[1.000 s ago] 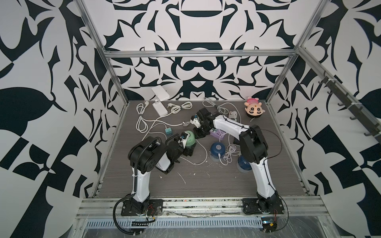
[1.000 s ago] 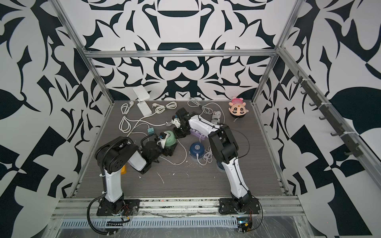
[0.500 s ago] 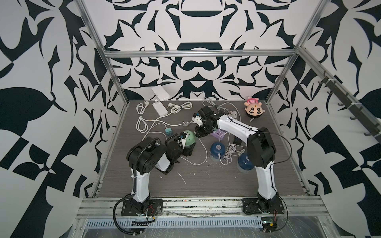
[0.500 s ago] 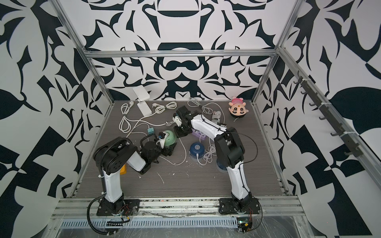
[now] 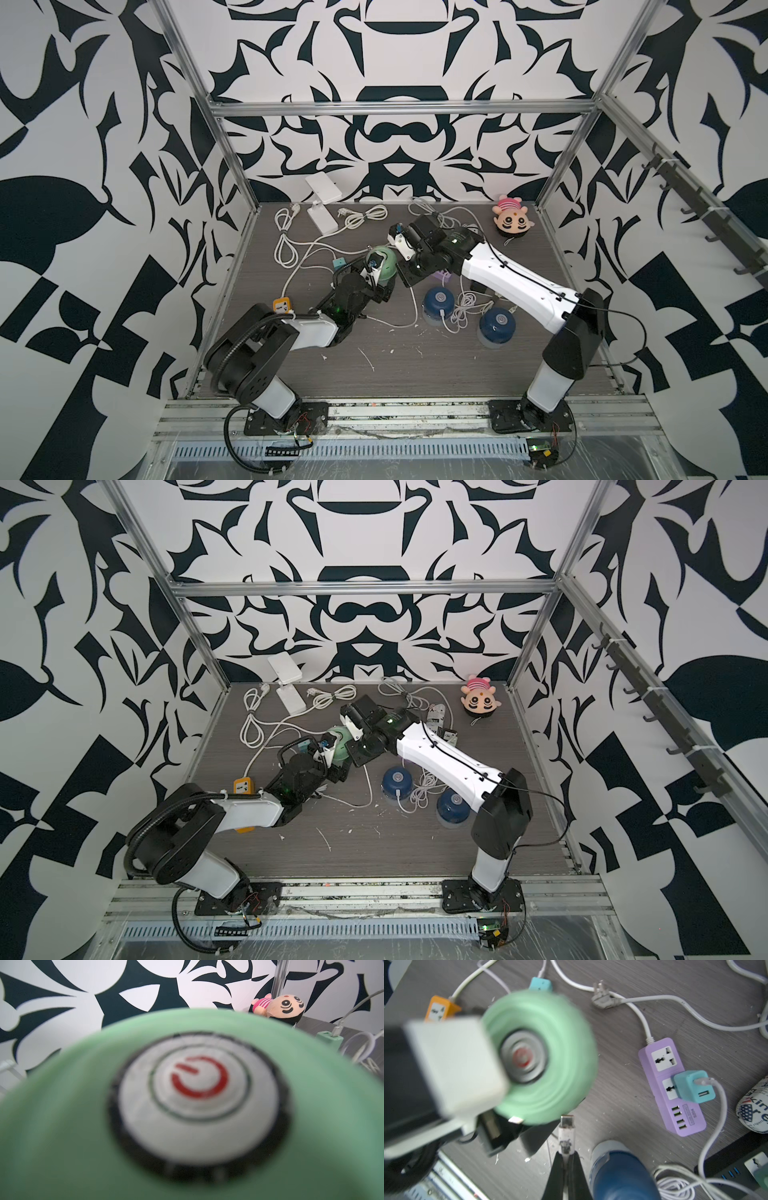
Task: Charge the cordless meat grinders
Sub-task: Pick up the cordless meat grinder at the center of the board, then insert the charging cable into the cordless meat grinder.
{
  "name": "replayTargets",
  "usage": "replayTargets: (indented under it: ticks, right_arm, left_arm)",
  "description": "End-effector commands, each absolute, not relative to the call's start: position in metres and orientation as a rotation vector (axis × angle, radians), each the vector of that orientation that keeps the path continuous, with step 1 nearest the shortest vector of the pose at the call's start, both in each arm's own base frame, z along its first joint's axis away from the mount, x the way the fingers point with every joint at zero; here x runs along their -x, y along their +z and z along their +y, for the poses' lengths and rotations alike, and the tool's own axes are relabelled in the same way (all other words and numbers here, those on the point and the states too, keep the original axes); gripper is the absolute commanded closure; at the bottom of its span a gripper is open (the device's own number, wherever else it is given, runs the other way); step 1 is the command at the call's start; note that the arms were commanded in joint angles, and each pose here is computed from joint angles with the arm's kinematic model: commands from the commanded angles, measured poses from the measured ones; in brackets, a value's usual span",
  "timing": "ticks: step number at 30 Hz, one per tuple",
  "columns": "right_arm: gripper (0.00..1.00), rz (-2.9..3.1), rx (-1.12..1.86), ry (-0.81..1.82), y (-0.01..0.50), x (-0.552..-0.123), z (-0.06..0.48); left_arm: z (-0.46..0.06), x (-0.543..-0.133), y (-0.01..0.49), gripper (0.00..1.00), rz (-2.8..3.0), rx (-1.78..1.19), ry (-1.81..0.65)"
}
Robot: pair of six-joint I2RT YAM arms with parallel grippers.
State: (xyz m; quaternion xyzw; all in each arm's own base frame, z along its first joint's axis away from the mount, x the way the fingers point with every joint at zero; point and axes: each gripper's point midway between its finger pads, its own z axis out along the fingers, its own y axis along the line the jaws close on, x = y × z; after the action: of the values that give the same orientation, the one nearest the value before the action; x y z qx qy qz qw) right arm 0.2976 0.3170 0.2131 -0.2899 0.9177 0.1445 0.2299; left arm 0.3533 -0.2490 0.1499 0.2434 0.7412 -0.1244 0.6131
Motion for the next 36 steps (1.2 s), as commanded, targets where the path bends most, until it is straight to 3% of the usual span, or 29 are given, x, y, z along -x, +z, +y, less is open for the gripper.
replayTargets:
  ticks: [1, 14, 36]
  right_arm:
    - [1.00, 2.490, 0.763, 0.379, 0.235, -0.285, 0.310]
    - [1.00, 2.486, 0.731, 0.479, 0.249, -0.259, 0.324]
    - [1.00, 2.469, 0.706, 0.490, 0.254, -0.268, 0.333]
  left_arm:
    - [-0.241, -0.358, 0.177, 0.39, 1.672, -0.568, -0.176]
    - [-0.244, -0.349, 0.208, 0.46, 1.609, -0.615, -0.082]
    - [-0.251, -0.341, 0.217, 0.50, 1.578, -0.642, -0.096]
